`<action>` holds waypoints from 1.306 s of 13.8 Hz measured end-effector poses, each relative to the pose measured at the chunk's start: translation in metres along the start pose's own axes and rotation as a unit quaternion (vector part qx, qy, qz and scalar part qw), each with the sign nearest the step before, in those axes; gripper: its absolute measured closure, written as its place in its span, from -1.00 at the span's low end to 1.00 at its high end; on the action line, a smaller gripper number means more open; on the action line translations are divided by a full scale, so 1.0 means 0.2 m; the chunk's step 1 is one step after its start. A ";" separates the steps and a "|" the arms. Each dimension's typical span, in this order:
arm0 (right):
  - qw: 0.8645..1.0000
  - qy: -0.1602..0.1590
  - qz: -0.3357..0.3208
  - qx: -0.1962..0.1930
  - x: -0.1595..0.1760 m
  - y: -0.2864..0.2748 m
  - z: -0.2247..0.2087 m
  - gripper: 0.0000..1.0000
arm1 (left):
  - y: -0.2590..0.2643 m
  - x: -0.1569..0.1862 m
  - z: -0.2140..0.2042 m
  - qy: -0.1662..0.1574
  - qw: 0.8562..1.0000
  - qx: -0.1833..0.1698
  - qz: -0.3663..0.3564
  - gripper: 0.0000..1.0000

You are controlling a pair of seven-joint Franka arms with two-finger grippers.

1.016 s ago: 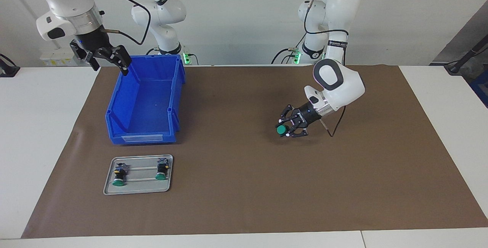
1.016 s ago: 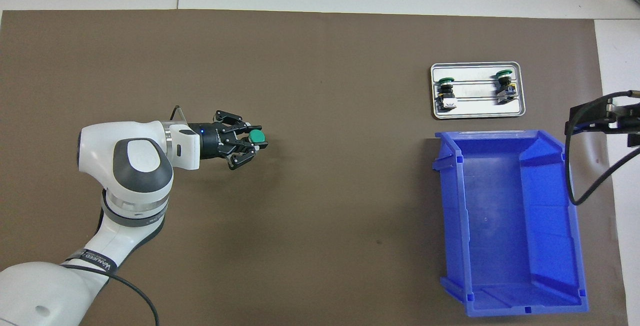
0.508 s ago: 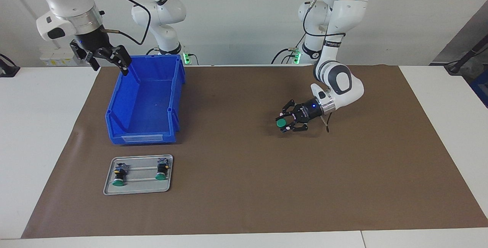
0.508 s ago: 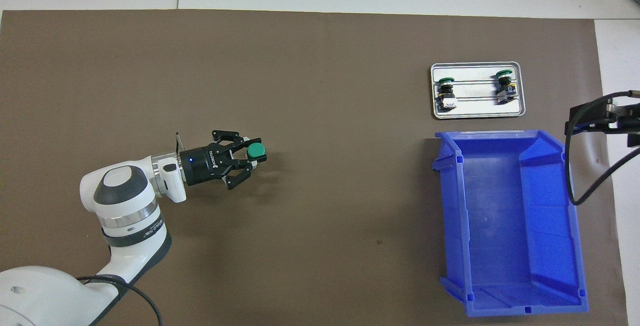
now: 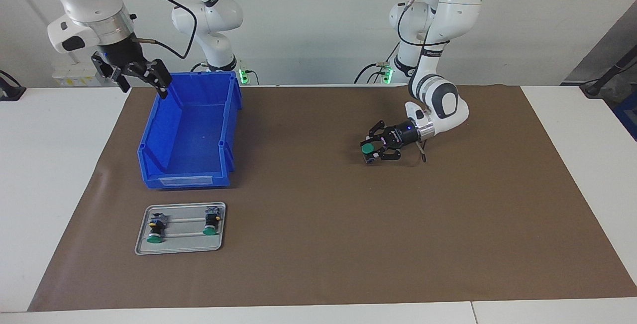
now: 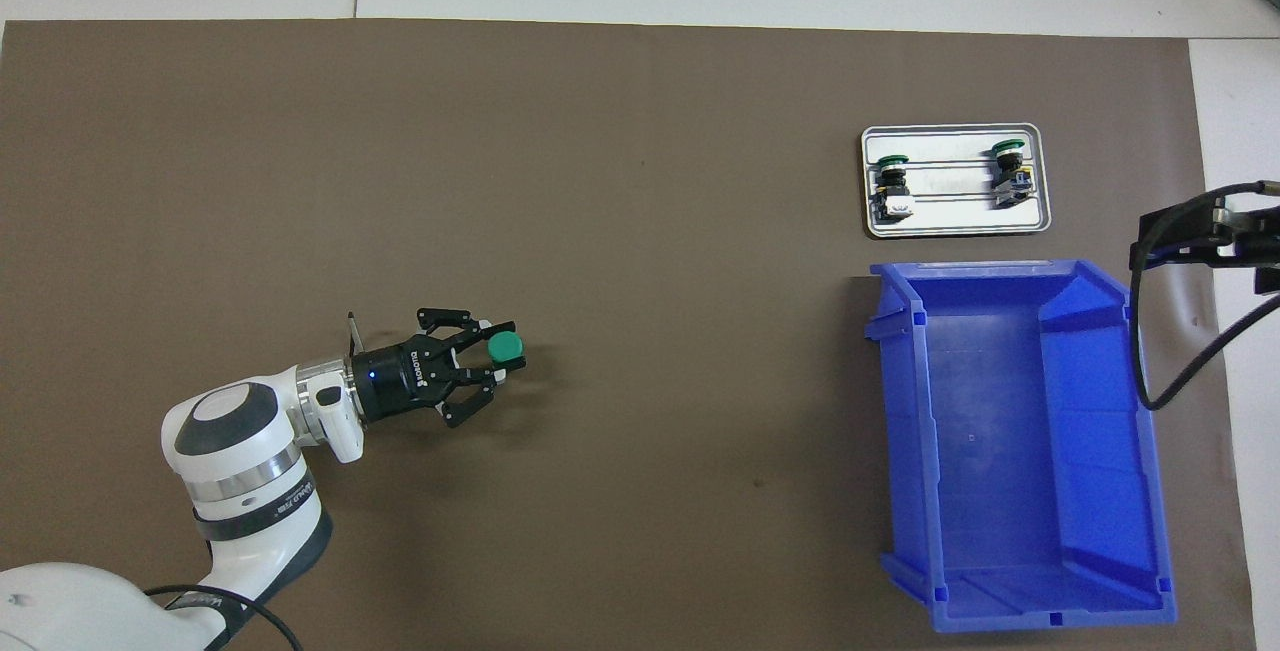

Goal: Place and press button with both arms
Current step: 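Open the left gripper and draw it back from the button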

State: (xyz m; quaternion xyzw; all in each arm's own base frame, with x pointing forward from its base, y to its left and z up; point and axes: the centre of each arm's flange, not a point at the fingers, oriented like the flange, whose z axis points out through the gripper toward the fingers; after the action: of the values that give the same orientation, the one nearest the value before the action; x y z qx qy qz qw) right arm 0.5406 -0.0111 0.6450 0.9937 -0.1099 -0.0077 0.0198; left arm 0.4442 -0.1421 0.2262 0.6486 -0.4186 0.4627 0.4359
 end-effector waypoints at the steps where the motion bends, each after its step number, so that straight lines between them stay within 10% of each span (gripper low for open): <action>1: 1.000 0.000 0.000 0.000 0.00 0.00 0.00 -1.00 | 0.01 -0.01 -0.01 0.000 1.000 0.000 0.001 0.07; 6: 1.000 0.000 0.000 0.000 0.00 0.00 0.00 -1.00 | -0.05 0.04 -0.10 0.025 1.000 0.014 0.004 -0.96; 18: 1.000 0.000 0.000 0.000 0.00 0.00 0.00 -1.00 | -0.36 0.35 -0.48 -0.109 0.988 -0.050 -0.093 -0.94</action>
State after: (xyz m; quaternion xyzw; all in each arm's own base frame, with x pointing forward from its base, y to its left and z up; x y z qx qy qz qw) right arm 0.5404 -0.0111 0.6449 0.9937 -0.1098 -0.0078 0.0198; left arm 0.5049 -0.0403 0.2996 0.7085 -0.4241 0.3255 0.4607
